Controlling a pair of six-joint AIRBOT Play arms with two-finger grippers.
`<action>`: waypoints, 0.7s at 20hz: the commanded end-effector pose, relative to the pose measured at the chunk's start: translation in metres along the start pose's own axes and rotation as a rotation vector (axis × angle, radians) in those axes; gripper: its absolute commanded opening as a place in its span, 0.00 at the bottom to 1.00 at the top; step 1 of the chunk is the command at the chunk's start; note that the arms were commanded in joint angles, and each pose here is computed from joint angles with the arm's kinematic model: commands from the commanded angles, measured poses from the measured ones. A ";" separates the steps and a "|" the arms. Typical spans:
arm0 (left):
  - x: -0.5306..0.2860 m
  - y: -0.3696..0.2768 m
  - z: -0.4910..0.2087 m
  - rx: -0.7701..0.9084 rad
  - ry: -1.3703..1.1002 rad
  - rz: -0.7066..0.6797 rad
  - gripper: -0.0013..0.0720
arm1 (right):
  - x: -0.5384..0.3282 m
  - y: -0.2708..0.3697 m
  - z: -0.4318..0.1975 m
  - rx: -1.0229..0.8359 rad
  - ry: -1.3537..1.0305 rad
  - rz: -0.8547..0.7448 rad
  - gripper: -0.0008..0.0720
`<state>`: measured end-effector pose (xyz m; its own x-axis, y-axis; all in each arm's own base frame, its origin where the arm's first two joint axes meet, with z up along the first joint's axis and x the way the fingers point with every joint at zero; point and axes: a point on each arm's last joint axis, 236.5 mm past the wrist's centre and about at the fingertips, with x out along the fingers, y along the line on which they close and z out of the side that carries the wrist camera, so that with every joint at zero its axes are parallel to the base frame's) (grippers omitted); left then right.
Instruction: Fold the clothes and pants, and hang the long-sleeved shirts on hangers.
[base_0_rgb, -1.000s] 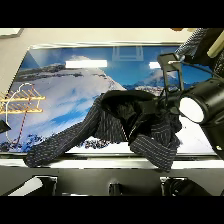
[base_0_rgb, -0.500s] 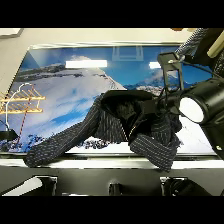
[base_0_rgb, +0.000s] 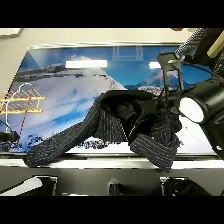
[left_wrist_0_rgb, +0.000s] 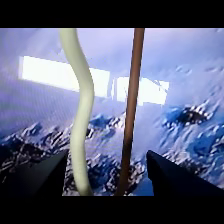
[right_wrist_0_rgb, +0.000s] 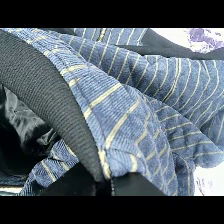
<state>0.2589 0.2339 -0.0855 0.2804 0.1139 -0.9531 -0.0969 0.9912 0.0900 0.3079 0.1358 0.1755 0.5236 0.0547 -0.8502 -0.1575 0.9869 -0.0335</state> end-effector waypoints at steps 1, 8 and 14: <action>0.012 -0.005 -0.002 0.007 0.015 -0.017 0.71 | 0.000 0.000 0.000 0.001 0.000 0.000 0.03; 0.029 -0.014 -0.009 0.008 0.054 -0.059 0.70 | 0.000 0.000 0.000 0.001 0.002 0.001 0.03; 0.030 -0.020 -0.004 -0.007 0.039 -0.076 0.03 | 0.000 0.000 0.000 -0.006 0.001 0.001 0.03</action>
<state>0.2639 0.2216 -0.1159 0.2461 0.0514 -0.9679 -0.0789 0.9963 0.0329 0.3078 0.1362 0.1755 0.5234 0.0564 -0.8502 -0.1592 0.9867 -0.0325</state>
